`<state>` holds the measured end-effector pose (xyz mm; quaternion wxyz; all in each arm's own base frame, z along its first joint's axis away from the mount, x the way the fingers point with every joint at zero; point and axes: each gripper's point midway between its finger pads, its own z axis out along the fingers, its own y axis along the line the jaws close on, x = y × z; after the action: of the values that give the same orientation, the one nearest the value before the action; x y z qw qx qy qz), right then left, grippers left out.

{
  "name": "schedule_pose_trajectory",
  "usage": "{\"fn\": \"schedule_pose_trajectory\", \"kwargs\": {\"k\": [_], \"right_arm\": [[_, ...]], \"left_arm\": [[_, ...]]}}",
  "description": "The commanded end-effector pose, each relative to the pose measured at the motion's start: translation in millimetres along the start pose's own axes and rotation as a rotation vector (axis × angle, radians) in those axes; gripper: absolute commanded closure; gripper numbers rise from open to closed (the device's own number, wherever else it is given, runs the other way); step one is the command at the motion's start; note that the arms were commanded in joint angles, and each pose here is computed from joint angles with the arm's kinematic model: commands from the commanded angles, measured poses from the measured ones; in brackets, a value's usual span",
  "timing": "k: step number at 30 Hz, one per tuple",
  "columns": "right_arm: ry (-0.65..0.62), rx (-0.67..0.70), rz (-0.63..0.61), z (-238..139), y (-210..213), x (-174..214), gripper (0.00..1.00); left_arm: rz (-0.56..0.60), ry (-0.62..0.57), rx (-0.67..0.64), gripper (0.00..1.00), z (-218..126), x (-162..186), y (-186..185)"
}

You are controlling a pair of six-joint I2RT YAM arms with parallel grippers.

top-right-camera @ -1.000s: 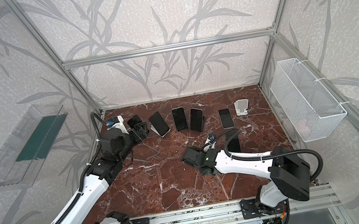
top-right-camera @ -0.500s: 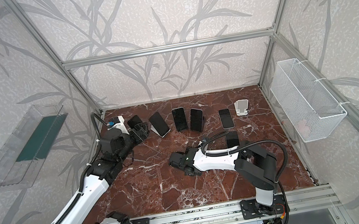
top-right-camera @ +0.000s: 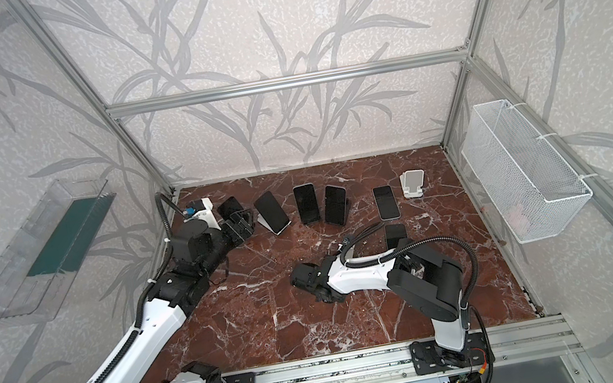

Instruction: Remove the phone from the phone stand

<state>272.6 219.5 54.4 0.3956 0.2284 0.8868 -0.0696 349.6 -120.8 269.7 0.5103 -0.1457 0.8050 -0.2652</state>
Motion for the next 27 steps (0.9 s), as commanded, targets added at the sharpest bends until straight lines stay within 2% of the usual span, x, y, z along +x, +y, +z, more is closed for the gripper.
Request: {"fn": "schedule_pose_trajectory", "kwargs": {"k": [1,3,9,13,15,18,20,26,27], "right_arm": [[-0.036,-0.048,-0.131,-6.5,-0.9,-14.9,0.21],[-0.035,-0.047,-0.18,-9.1,-9.6,-17.2,0.16],[-0.052,-0.06,-0.278,-10.4,-38.4,-21.1,0.14],[-0.015,-0.278,-0.394,-19.3,-9.7,-9.4,0.09],[-0.004,-0.331,-0.418,-21.7,-0.2,-14.1,0.06],[0.0,-0.357,-0.48,-21.7,4.8,-19.2,0.01],[0.051,-0.371,-0.514,-17.4,2.5,-17.3,0.01],[0.101,-0.326,-0.52,-15.9,-19.7,-17.0,0.01],[0.11,-0.322,-0.488,-14.8,-21.8,-14.7,0.01]], "left_arm": [[-0.009,-0.012,0.008,0.14,0.0,-1.3,0.5],[-0.009,-0.012,0.009,0.14,-0.3,-1.9,-0.1],[0.003,-0.002,0.026,0.15,-1.7,-1.6,-4.8],[-0.016,0.023,0.047,0.16,1.8,3.3,-8.1],[-0.022,0.038,0.053,0.16,4.7,6.5,-9.0],[-0.014,0.039,0.042,0.16,5.3,6.2,-7.5],[-0.006,0.032,0.035,0.16,4.4,5.2,-6.1],[0.002,0.017,0.035,0.16,1.5,1.5,-6.4],[0.0,0.019,0.038,0.16,1.7,1.8,-7.0]]}}
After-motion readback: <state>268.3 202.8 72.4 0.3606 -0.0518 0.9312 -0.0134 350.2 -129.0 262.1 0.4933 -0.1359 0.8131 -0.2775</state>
